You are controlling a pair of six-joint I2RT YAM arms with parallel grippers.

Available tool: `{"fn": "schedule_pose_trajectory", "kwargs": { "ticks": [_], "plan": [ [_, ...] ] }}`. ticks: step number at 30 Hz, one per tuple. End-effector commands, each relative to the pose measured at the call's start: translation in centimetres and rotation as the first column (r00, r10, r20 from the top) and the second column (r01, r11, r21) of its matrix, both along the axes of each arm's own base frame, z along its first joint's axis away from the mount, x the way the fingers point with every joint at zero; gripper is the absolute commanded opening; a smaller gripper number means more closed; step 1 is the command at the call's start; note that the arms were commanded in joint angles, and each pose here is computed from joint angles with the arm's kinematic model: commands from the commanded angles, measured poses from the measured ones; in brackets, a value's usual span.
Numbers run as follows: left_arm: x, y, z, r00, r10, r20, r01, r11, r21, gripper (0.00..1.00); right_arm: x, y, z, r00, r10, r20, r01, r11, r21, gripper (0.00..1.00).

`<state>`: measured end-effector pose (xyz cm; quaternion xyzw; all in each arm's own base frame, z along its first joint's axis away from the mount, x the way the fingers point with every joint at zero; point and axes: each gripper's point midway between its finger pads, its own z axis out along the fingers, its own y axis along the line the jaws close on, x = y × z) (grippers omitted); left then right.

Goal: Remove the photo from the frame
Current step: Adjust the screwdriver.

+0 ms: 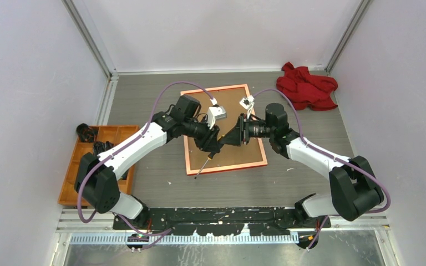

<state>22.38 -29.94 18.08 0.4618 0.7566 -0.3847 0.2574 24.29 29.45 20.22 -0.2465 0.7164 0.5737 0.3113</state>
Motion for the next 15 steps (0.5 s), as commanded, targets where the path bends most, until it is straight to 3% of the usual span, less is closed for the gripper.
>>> {"fn": "schedule_pose_trajectory", "kwargs": {
  "ticks": [1,5,9,11,14,15],
  "plan": [
    [0.4,-0.5,1.2,0.999,0.002,0.044,0.000,0.999,-0.037,0.01,-0.4,0.3,0.6,0.998,0.040,0.048,-0.041,0.999,0.018,0.48],
    [0.5,-0.4,1.2,0.999,0.005,0.044,-0.003,0.999,-0.038,0.00,-0.4,0.3,0.4,0.998,0.042,0.050,-0.042,0.999,0.012,0.40],
    [0.6,-0.3,1.3,0.999,0.015,0.049,-0.013,0.999,-0.043,0.02,-0.2,0.2,0.2,0.998,0.040,0.054,-0.040,0.999,-0.004,0.08],
    [0.9,-0.1,1.4,0.998,0.029,0.055,-0.026,0.999,-0.046,0.12,0.0,0.1,0.3,0.998,0.035,0.057,-0.034,0.999,-0.013,0.01],
    [1.1,0.5,1.9,0.997,0.048,0.064,-0.044,0.997,-0.059,0.31,0.9,-0.7,1.0,0.998,0.005,0.060,-0.004,1.000,-0.012,0.01],
    [1.3,0.8,2.2,0.996,0.057,0.071,-0.052,0.996,-0.067,0.43,1.2,-1.1,1.3,0.998,-0.010,0.062,0.010,1.000,-0.008,0.01]
  ]
}}
